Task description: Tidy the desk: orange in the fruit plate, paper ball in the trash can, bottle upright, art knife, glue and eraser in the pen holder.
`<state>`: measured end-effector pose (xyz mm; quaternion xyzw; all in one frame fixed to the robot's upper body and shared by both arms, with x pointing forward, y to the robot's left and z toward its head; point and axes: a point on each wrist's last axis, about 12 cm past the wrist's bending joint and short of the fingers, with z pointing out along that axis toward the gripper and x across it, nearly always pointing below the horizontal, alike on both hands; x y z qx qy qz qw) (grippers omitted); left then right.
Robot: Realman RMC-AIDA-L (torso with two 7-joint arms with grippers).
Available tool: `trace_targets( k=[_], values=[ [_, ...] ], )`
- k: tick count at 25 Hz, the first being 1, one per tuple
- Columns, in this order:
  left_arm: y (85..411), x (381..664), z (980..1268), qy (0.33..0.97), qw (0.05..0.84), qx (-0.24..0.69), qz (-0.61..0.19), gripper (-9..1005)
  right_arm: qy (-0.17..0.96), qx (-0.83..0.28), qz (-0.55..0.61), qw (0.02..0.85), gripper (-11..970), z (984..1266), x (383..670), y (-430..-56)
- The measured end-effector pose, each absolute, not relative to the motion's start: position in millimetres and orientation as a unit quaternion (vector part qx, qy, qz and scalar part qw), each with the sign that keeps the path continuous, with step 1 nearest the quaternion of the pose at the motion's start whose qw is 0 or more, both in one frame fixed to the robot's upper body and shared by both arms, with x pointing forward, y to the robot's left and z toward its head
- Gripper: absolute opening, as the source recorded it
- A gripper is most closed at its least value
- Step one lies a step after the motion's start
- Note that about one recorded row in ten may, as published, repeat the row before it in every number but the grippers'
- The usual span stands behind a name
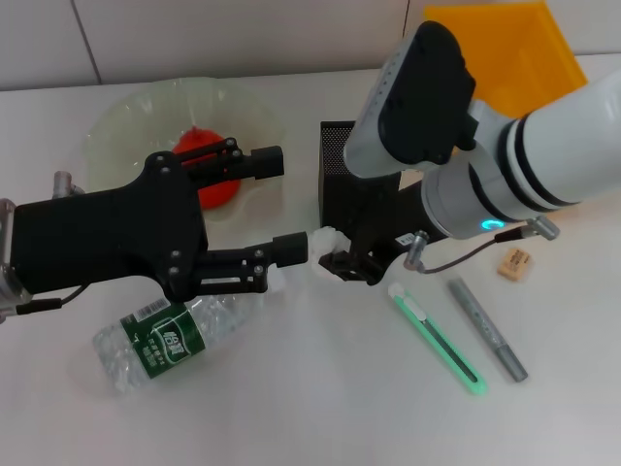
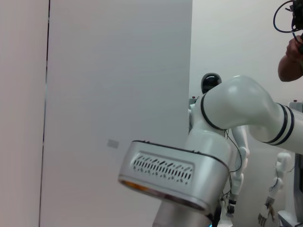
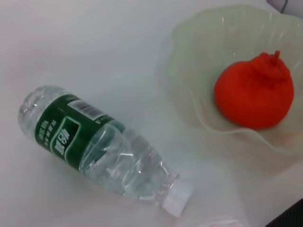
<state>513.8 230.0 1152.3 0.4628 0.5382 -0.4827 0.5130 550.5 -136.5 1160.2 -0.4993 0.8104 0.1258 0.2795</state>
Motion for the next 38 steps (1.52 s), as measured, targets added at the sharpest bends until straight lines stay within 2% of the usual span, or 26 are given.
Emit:
trace_targets(
  k=[17, 25, 29, 38],
  values=[
    [238, 509, 1143, 0.543, 0.515, 0.478, -0.46, 828, 0.819, -0.476, 0.125, 0.297, 314, 1176, 528, -159],
    [248, 508, 1139, 0.557, 0.516, 0.477, -0.442, 828, 0.818, -0.461, 0.117, 0.325, 314, 1201, 515, -174],
    [248, 507, 1137, 0.561, 0.513, 0.478, -0.441, 828, 0.812, -0.448, 0.101, 0.36, 314, 1226, 504, -186],
    [245, 508, 1134, 0.562, 0.511, 0.477, -0.443, 827, 0.819, -0.388, 0.075, 0.416, 314, 1244, 513, -219]
  ],
)
